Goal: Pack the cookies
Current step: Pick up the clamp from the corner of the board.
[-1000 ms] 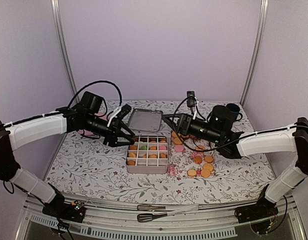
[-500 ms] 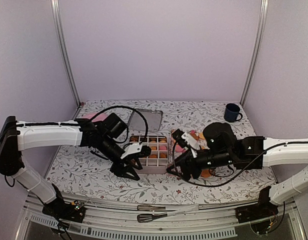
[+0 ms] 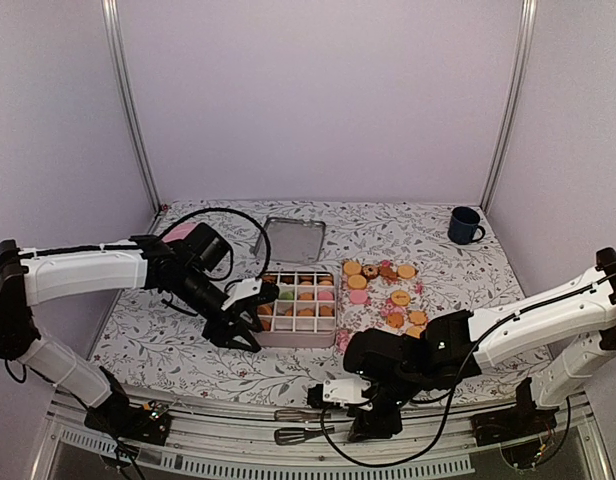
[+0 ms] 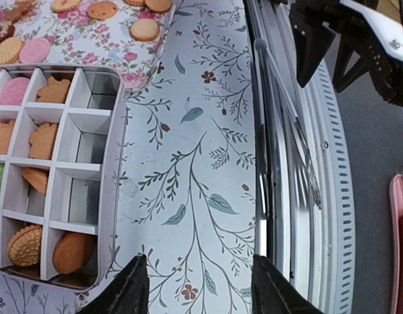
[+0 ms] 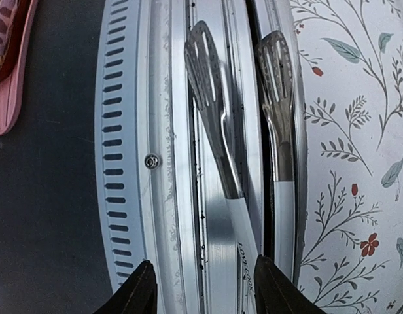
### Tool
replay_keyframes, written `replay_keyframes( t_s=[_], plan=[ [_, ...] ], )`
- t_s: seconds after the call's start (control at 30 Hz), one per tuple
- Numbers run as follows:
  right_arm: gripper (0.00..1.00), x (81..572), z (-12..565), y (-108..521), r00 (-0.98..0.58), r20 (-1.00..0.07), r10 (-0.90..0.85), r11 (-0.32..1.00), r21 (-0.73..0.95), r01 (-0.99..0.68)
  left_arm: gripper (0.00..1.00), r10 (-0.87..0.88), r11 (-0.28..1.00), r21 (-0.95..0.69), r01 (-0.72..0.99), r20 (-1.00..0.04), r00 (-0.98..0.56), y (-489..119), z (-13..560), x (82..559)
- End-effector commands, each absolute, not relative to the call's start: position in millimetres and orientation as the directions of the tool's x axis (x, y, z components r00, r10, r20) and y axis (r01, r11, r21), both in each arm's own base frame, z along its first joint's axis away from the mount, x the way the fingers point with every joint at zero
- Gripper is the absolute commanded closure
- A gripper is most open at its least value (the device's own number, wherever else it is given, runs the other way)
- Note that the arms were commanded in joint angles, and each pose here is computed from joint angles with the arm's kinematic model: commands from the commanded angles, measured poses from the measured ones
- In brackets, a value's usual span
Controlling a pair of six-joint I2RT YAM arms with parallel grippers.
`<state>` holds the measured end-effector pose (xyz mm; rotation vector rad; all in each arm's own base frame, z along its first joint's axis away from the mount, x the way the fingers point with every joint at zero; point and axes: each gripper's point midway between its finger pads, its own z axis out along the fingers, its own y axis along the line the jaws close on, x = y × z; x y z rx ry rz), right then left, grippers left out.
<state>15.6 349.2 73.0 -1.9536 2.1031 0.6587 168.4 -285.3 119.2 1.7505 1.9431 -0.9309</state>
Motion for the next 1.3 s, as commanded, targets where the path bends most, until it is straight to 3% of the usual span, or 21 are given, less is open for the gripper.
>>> replay_keyframes(
  t_s=[0.0,0.27,0.67,0.93,1.1,1.27],
  plan=[
    [0.50,14,67,355,0.009,-0.427,-0.904,-0.083,0.153,-0.985,0.46,0.721,0.020,-0.254,0.967,-0.666,-0.190,-277,121,169],
    [0.56,21,41,360,0.090,-0.387,-0.918,-0.139,0.100,-0.985,0.47,0.711,0.044,-0.254,0.966,-0.672,-0.209,-269,125,175],
    [0.54,34,40,363,0.121,-0.385,-0.915,-0.141,0.025,-0.990,0.48,0.704,0.047,-0.283,0.958,-0.671,-0.233,-269,124,171],
    [0.56,29,31,364,0.108,-0.377,-0.920,-0.149,0.081,-0.985,0.48,0.703,0.049,-0.284,0.957,-0.671,-0.235,-268,124,171],
    [0.68,26,27,360,0.097,-0.361,-0.928,-0.144,0.105,-0.984,0.48,0.703,0.046,-0.282,0.958,-0.672,-0.231,-268,124,170],
    [0.88,27,31,358,0.090,-0.362,-0.928,-0.134,0.099,-0.986,0.48,0.706,0.046,-0.279,0.959,-0.670,-0.229,-268,123,171]
  ],
)
